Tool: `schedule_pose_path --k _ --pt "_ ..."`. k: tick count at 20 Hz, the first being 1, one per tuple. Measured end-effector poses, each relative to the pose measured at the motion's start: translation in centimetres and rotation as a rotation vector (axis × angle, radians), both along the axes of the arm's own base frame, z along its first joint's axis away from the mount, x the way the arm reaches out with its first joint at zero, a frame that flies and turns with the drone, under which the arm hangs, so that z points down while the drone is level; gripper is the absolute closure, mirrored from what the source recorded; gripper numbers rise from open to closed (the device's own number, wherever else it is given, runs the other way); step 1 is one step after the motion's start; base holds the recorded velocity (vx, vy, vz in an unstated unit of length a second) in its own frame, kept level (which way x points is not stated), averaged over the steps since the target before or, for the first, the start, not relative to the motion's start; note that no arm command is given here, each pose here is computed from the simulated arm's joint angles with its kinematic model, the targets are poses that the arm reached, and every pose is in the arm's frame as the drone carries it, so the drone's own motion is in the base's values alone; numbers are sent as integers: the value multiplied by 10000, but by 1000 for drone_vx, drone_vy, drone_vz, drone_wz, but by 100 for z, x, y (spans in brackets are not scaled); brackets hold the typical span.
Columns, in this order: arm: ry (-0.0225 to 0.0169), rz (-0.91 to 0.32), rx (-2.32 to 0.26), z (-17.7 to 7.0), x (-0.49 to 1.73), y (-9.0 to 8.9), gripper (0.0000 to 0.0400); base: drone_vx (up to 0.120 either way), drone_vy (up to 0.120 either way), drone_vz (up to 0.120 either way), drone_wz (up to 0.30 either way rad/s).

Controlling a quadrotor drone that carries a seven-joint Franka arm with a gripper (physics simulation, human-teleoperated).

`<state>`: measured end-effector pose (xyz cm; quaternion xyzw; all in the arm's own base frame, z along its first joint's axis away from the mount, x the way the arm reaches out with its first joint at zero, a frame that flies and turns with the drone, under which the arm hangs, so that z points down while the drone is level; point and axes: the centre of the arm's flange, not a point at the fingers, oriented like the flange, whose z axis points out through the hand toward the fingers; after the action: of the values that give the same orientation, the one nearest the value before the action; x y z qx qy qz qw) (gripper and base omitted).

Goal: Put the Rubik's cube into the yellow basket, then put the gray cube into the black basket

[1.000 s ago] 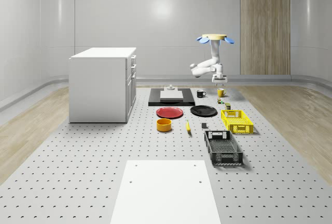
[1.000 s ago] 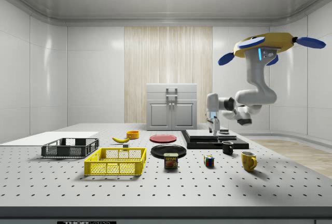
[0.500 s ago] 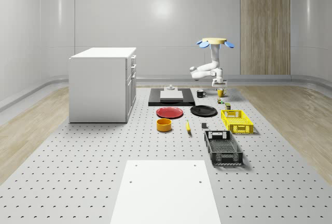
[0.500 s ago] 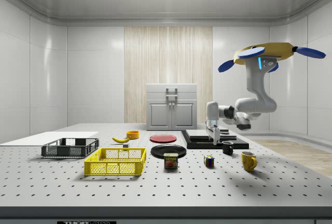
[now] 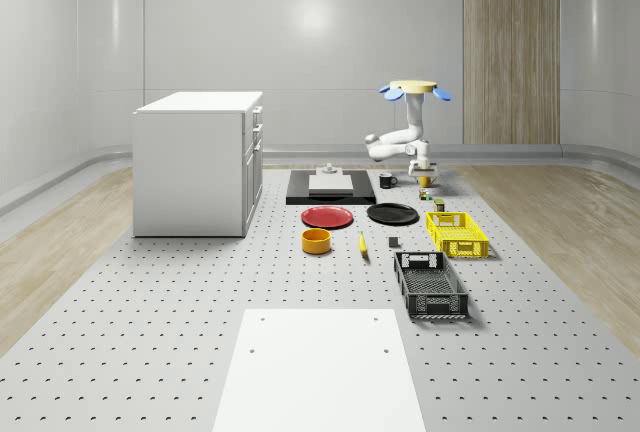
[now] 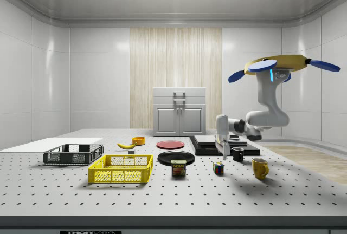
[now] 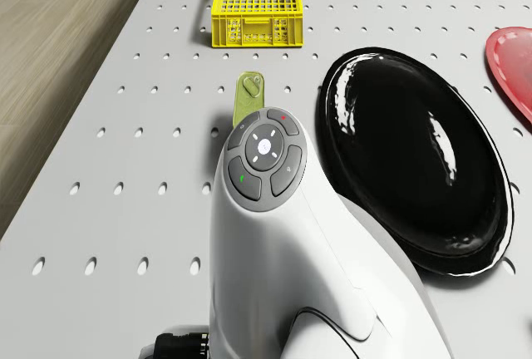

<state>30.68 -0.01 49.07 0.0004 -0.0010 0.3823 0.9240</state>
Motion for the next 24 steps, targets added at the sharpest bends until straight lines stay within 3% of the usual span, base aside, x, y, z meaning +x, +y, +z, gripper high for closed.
schedule_pose_path --k 5,18,20,24 --pt "0 1 0 4 0 0 0 0 0 -104 0" --pt "-1 4 0 287 1 64 0 0 0 0 0" --pt "-1 4 0 298 31 70 0 0 0 0 0" --pt "0 5 0 311 158 76 0 0 0 0 0"
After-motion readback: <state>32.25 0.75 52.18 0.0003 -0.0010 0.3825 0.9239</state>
